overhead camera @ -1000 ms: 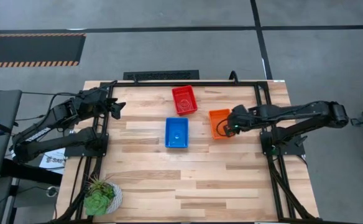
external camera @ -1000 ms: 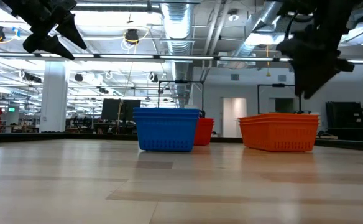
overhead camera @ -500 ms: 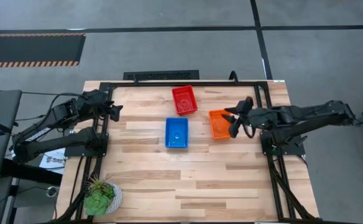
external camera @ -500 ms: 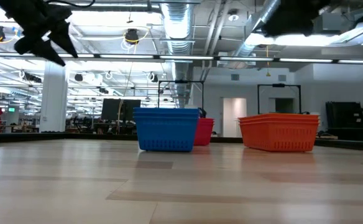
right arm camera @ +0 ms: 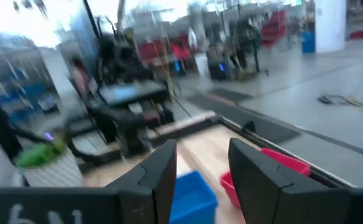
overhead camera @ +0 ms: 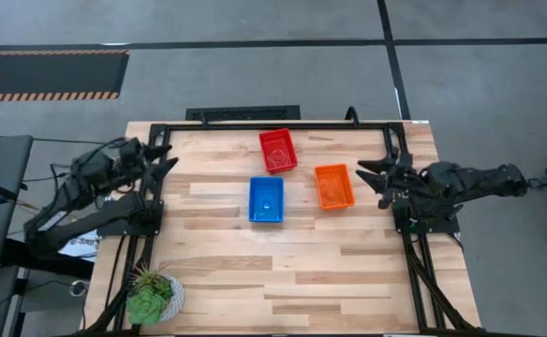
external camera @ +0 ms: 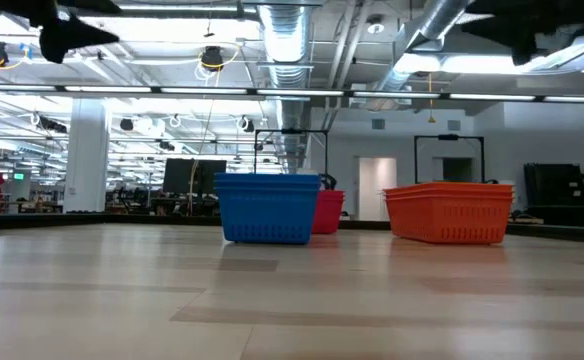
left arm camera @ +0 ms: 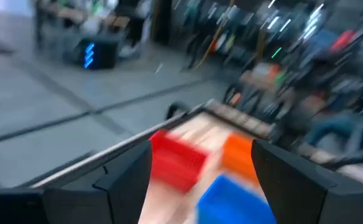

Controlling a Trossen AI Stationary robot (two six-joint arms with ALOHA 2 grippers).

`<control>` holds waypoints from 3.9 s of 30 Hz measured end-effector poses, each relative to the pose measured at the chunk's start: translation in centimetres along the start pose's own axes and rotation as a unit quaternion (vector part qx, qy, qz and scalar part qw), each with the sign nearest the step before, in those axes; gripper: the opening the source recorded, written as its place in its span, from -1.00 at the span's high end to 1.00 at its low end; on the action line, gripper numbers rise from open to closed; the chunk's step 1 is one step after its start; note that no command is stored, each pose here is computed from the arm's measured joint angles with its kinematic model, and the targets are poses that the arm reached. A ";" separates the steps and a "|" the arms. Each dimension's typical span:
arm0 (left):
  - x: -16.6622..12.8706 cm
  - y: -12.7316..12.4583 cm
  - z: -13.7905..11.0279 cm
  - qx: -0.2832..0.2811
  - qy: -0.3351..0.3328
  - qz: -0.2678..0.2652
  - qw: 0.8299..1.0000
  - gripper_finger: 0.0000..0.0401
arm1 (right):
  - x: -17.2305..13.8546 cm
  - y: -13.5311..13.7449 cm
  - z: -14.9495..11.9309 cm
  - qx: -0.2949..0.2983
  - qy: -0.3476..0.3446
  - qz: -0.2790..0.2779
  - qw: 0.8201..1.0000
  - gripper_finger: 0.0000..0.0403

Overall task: Stack baskets by color
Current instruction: Return to Home Position

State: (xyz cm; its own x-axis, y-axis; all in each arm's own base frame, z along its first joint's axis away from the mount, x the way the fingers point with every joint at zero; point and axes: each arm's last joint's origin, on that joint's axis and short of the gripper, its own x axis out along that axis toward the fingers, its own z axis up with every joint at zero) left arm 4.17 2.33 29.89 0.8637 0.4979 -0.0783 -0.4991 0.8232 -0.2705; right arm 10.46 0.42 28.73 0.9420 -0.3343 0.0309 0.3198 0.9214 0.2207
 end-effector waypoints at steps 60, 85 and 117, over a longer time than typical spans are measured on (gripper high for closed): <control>5.0 -0.9 -13.5 0.023 0.026 -0.231 0.972 -0.31 | 0.0 -3.7 -12.6 -0.095 0.057 -0.078 0.991 0.18; 4.8 -1.2 -13.5 -0.014 0.047 -0.281 0.959 -0.31 | -1.1 -3.8 -10.7 0.012 -0.044 -0.075 0.996 0.16; 4.3 -1.8 -13.4 0.066 0.033 -0.399 0.914 -0.31 | -0.8 -3.5 -11.1 -0.121 0.001 0.034 0.992 0.18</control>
State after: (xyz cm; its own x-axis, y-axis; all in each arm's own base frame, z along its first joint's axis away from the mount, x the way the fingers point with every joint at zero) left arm 9.74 -0.65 17.20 0.9565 -0.2894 0.0354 0.2914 0.9450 -0.1487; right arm 9.73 -0.31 17.09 0.9621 -0.2703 0.0363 0.2712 0.9623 -0.0222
